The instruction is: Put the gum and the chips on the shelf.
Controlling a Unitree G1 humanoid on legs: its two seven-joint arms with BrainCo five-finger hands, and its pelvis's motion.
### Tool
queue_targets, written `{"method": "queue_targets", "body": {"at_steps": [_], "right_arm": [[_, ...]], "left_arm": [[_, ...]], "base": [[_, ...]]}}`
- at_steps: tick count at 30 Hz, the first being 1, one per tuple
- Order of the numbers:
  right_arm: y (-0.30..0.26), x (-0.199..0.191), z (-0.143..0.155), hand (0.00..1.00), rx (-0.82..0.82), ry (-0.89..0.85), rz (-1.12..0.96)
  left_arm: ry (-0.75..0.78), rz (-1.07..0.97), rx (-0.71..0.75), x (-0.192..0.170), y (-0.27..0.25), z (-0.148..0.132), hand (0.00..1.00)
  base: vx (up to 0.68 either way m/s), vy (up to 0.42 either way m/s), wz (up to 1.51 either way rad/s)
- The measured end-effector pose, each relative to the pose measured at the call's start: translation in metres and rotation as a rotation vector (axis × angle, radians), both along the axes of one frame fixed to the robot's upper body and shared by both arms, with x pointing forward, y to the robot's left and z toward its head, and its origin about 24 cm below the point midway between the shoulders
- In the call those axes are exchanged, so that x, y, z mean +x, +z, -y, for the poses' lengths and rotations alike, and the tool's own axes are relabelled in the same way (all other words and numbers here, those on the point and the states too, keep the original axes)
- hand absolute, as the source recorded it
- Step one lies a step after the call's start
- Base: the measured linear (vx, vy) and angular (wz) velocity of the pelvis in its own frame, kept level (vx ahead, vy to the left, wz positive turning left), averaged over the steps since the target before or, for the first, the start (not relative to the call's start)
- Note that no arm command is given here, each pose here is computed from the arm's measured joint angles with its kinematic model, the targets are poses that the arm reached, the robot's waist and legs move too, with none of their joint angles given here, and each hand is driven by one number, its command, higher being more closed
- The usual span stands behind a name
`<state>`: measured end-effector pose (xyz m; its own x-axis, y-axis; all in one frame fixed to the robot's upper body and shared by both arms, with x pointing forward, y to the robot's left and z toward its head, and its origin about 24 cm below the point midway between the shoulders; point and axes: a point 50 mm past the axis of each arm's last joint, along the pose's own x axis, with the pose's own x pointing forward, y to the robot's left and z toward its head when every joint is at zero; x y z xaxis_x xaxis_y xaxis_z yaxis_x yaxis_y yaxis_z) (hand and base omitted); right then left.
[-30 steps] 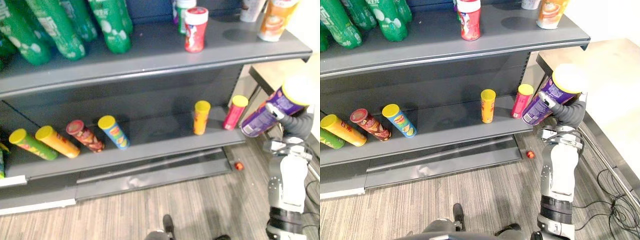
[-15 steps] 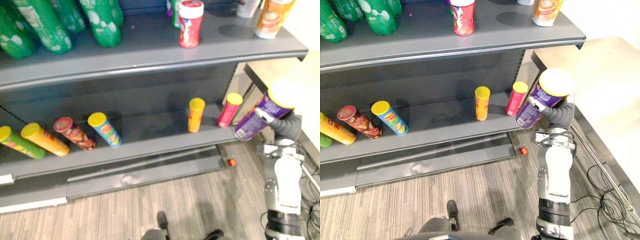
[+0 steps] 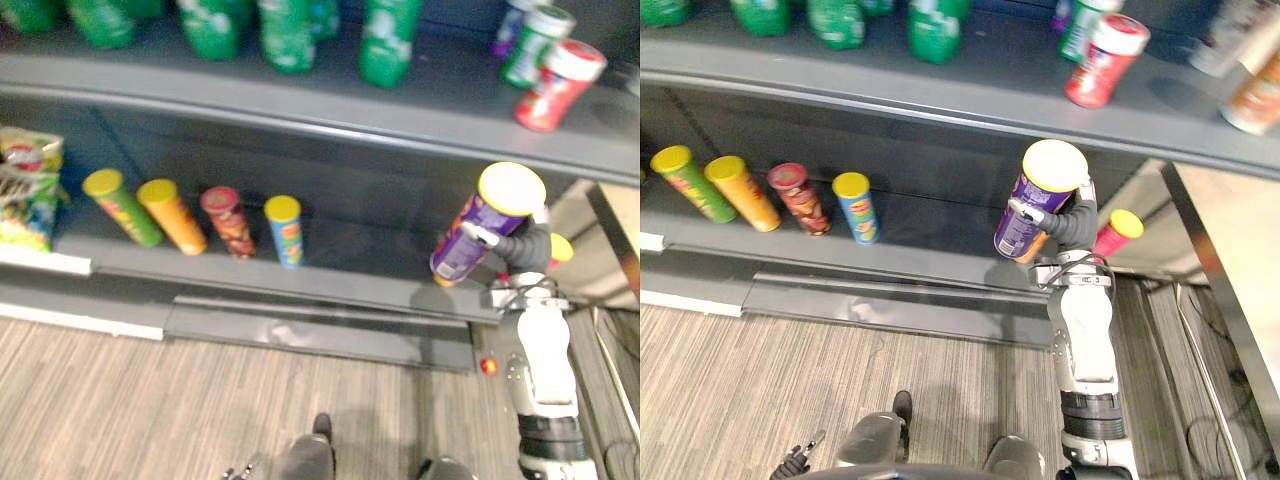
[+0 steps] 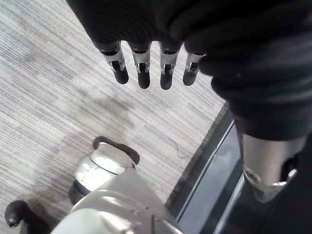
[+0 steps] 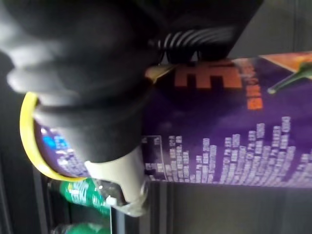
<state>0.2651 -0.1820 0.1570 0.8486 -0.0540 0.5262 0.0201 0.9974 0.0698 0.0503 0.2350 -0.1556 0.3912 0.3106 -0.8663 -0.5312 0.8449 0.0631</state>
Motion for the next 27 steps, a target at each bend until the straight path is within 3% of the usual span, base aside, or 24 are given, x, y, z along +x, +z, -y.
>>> {"method": "queue_targets", "body": {"at_steps": [5,13,27], "right_arm": [[0.0,-0.028,0.01,1.0,0.003,-0.024,0.041],[0.001,-0.044,-0.006,1.0,-0.056,0.102,0.094],[-0.011,-0.031,-0.023,1.0,-0.066,0.105,0.042]], "left_arm": [[0.002,-0.024,0.005,-0.004,-0.001,-0.005,0.0],[0.053,0.001,-0.032,0.002,-0.002,-0.003,0.0],[0.001,-0.065,0.002,-0.005,-0.005,-0.001,0.0]], "base": [[0.09,-0.056,1.21],[0.08,-0.236,0.41],[0.01,-0.022,0.06]]}}
